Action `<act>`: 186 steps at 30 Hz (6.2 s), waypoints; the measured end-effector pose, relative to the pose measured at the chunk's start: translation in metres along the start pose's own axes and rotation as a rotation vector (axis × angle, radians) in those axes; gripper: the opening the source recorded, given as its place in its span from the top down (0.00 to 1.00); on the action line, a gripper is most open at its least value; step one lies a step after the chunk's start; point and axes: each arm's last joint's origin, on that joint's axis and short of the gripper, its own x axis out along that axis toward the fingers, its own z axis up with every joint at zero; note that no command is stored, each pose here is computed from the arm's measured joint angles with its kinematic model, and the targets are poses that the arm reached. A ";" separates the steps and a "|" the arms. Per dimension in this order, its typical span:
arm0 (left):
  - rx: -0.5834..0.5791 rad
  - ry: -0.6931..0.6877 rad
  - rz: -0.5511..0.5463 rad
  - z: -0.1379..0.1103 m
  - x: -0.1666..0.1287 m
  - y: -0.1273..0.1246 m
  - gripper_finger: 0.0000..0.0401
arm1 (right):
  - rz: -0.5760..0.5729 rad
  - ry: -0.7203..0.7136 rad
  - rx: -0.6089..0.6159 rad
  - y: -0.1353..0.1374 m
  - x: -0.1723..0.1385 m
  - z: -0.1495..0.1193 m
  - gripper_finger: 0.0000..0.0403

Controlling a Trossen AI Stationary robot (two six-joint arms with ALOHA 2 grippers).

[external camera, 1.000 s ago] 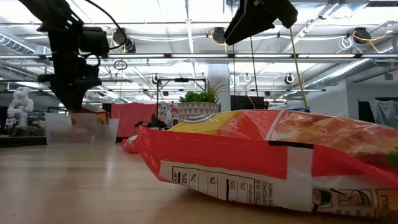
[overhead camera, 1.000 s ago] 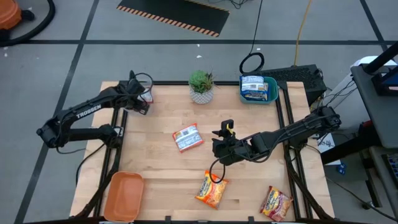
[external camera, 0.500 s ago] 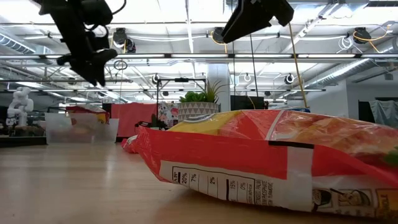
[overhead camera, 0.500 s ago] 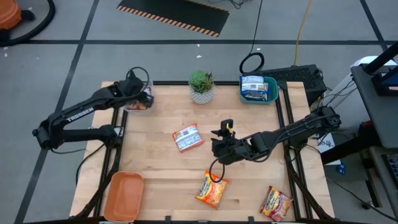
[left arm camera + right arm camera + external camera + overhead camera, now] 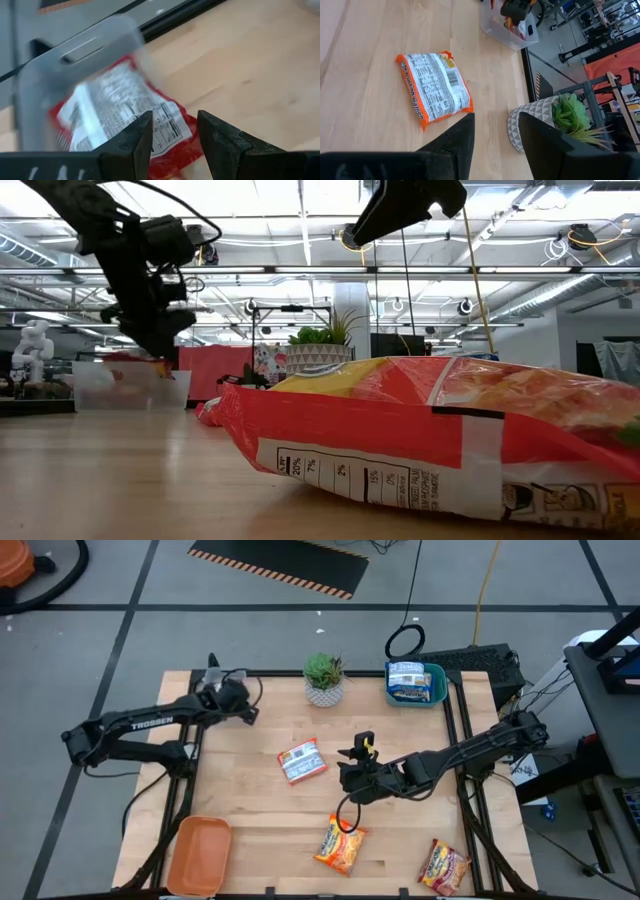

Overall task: Sort Maruchan noodles
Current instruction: Put the left red noodle pack into the transparent bin, then put the top orange noodle pack into the orange bin

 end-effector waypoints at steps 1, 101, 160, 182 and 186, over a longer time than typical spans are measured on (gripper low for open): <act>-0.002 0.009 0.026 -0.002 0.000 0.001 0.60 | 0.000 0.001 0.000 0.000 0.000 0.000 0.64; -0.159 -0.379 -0.133 -0.019 -0.020 0.018 0.90 | 0.150 -0.112 0.206 0.019 0.011 -0.008 0.64; 0.335 -0.400 -0.859 -0.086 -0.115 -0.041 0.90 | 0.297 0.260 0.477 0.052 0.168 -0.074 0.38; 0.305 -0.322 -0.892 -0.090 -0.113 -0.041 0.90 | 0.444 0.225 0.458 0.027 0.180 -0.081 0.91; 0.301 -0.322 -0.890 -0.090 -0.113 -0.041 0.90 | 0.449 0.209 0.396 0.018 0.169 -0.078 0.98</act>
